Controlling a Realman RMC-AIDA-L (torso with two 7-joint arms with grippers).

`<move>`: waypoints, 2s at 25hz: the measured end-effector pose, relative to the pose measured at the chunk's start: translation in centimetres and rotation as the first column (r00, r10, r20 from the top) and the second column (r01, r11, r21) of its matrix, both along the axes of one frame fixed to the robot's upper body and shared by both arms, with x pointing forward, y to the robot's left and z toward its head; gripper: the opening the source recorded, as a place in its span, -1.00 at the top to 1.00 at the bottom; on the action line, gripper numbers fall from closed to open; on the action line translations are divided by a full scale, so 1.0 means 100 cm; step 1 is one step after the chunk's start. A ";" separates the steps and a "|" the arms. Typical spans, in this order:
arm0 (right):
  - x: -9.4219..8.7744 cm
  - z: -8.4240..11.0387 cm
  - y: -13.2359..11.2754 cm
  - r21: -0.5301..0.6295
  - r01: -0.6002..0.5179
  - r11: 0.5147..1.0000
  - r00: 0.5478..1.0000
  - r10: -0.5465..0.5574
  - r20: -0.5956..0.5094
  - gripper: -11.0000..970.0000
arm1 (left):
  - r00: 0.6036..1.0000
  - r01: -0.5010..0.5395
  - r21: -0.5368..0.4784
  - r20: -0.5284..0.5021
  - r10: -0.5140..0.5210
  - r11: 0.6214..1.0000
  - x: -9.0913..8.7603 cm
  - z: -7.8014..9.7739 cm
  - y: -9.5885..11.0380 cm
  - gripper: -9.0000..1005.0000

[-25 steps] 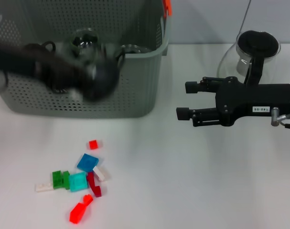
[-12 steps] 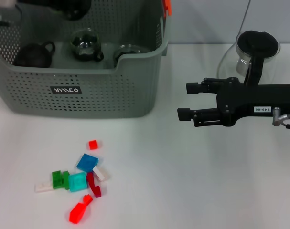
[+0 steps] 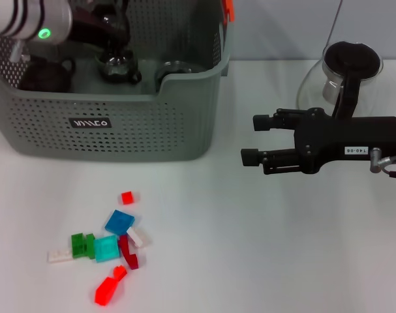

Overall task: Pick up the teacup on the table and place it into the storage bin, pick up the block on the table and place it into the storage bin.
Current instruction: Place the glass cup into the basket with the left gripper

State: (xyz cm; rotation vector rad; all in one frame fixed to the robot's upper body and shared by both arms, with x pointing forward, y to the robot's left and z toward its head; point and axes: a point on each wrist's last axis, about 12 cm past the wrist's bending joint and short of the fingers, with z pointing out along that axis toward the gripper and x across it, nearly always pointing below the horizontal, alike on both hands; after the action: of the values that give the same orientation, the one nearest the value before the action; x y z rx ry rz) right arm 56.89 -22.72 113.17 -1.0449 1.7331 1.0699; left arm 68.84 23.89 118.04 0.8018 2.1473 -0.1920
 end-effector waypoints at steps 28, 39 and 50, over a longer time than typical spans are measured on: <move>-0.001 -0.003 0.002 -0.009 -0.009 1.000 1.000 0.009 -0.011 -0.82 | 0.999 -0.053 0.095 0.016 0.052 0.994 -0.002 -0.035 -0.013 0.74; -0.001 -0.002 0.001 -0.007 -0.011 1.000 1.000 0.010 -0.009 -0.82 | 0.998 -0.063 0.087 0.016 0.061 0.994 -0.002 -0.036 -0.011 0.49; -0.001 -0.002 -0.002 -0.008 -0.002 1.000 1.000 0.002 -0.007 -0.82 | 0.992 -0.113 -0.006 0.051 0.113 0.994 -0.017 0.023 0.013 -0.38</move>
State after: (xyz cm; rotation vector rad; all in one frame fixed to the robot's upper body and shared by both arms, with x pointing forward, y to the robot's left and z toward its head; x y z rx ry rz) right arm 56.82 -22.88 112.98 -1.0494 1.7439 1.0697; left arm 67.13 25.18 120.35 0.6741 2.1363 -0.1142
